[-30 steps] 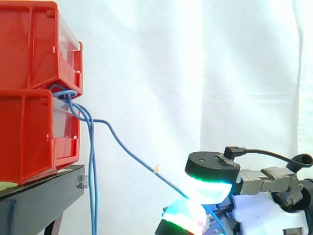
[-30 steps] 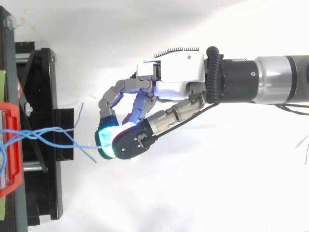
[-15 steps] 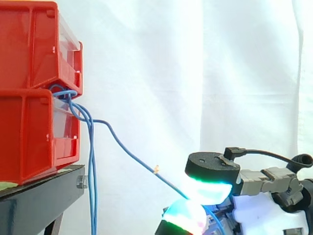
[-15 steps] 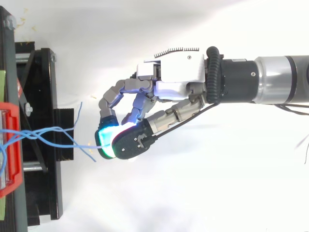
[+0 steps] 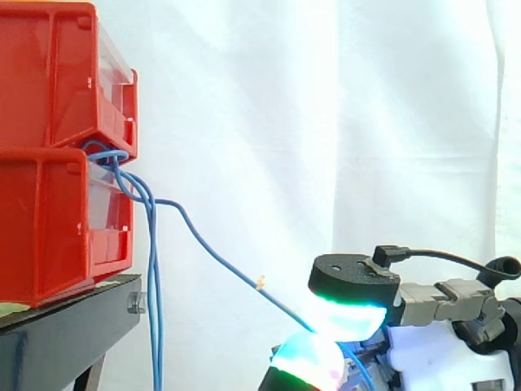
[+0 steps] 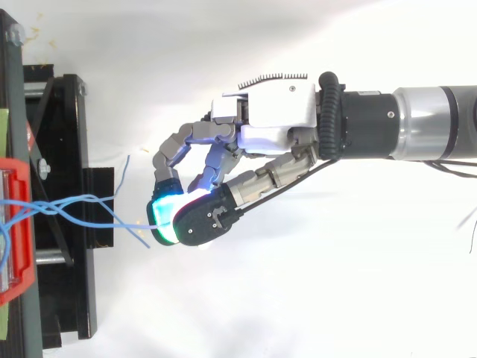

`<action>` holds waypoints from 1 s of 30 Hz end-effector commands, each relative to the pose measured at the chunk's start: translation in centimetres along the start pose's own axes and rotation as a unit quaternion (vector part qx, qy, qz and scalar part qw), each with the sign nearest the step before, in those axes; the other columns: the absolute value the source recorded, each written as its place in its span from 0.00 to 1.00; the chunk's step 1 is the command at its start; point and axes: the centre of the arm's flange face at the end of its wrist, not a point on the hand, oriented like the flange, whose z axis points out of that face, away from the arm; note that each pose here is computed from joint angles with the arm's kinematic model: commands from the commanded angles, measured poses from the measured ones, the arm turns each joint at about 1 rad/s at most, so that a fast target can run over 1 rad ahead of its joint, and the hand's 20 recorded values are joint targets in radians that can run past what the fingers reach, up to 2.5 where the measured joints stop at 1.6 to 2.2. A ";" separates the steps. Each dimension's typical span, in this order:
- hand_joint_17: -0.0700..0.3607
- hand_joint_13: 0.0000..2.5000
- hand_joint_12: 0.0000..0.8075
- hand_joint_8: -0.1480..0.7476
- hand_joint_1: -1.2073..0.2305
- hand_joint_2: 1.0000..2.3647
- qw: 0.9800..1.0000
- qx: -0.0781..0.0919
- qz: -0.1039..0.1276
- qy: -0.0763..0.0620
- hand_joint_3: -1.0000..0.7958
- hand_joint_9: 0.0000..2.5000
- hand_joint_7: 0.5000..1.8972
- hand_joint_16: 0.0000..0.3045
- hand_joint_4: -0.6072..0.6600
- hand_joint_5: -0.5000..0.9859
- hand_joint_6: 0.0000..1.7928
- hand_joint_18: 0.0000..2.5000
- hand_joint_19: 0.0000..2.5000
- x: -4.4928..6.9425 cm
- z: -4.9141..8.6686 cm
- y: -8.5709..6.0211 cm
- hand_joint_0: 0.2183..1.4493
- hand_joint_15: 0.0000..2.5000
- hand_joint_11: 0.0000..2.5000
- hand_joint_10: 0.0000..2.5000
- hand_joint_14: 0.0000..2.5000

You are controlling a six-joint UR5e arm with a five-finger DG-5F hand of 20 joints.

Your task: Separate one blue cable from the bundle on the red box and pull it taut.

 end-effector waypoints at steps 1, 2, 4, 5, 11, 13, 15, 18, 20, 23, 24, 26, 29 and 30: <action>0.45 0.32 0.53 0.50 0.24 0.26 1.000 0.000 0.000 0.000 0.56 0.45 0.49 0.18 0.41 0.31 0.51 0.32 0.14 0.0 0.0 0.0 0.28 0.21 0.20 0.01 0.01; 0.45 0.32 0.53 0.50 0.24 0.27 1.000 0.000 0.000 0.001 0.56 0.45 0.49 0.18 0.41 0.31 0.51 0.32 0.14 0.1 0.0 0.1 0.28 0.21 0.20 0.01 0.01; 0.45 0.32 0.52 0.50 0.24 0.26 1.000 0.001 0.000 0.001 0.56 0.45 0.49 0.18 0.41 0.31 0.51 0.32 0.14 0.1 0.0 -0.1 0.28 0.21 0.20 0.01 0.01; 0.45 0.32 0.52 0.50 0.24 0.26 1.000 0.001 0.000 0.001 0.56 0.45 0.49 0.18 0.41 0.31 0.51 0.32 0.14 0.1 0.0 -0.1 0.28 0.21 0.20 0.01 0.01; 0.45 0.32 0.52 0.50 0.24 0.26 1.000 0.001 0.000 0.000 0.56 0.45 0.48 0.18 0.41 0.31 0.51 0.32 0.14 0.0 -0.1 -0.1 0.28 0.21 0.20 0.01 0.01; 0.45 0.32 0.53 0.49 0.24 0.26 1.000 0.000 0.000 0.000 0.56 0.45 0.49 0.18 0.41 0.30 0.51 0.32 0.15 0.0 0.0 0.0 0.28 0.21 0.20 0.01 0.01; 0.45 0.32 0.53 0.50 0.24 0.27 1.000 0.001 0.000 0.000 0.55 0.46 0.49 0.18 0.41 0.30 0.51 0.32 0.15 0.0 -0.1 -0.1 0.28 0.21 0.20 0.01 0.01; 0.45 0.32 0.53 0.50 0.24 0.26 1.000 0.001 0.000 0.000 0.55 0.46 0.48 0.18 0.41 0.30 0.51 0.32 0.15 0.0 -0.1 -0.1 0.28 0.21 0.20 0.01 0.01; 0.45 0.32 0.53 0.50 0.24 0.27 1.000 0.001 0.000 0.000 0.55 0.46 0.48 0.18 0.41 0.30 0.51 0.32 0.15 0.0 -0.1 -0.1 0.28 0.21 0.20 0.01 0.01; 0.45 0.32 0.53 0.50 0.24 0.26 1.000 0.001 0.000 0.000 0.56 0.46 0.48 0.18 0.41 0.30 0.51 0.32 0.15 0.0 -0.1 -0.1 0.28 0.21 0.20 0.01 0.01; 0.45 0.32 0.53 0.50 0.24 0.26 1.000 0.001 0.000 0.000 0.56 0.46 0.48 0.18 0.41 0.30 0.51 0.32 0.15 0.0 -0.1 -0.1 0.28 0.21 0.20 0.01 0.01; 0.45 0.32 0.53 0.50 0.24 0.26 1.000 0.000 0.000 0.000 0.55 0.46 0.48 0.18 0.41 0.30 0.51 0.33 0.15 0.0 0.0 -0.1 0.28 0.21 0.20 0.01 0.01; 0.45 0.32 0.53 0.50 0.24 0.26 1.000 0.001 0.000 0.000 0.56 0.46 0.48 0.18 0.41 0.30 0.51 0.33 0.15 0.0 -0.1 -0.1 0.28 0.21 0.20 0.01 0.01; 0.45 0.32 0.53 0.50 0.24 0.25 1.000 0.001 0.000 0.000 0.56 0.46 0.48 0.18 0.41 0.30 0.51 0.33 0.15 0.0 -0.1 -0.1 0.28 0.21 0.20 0.01 0.01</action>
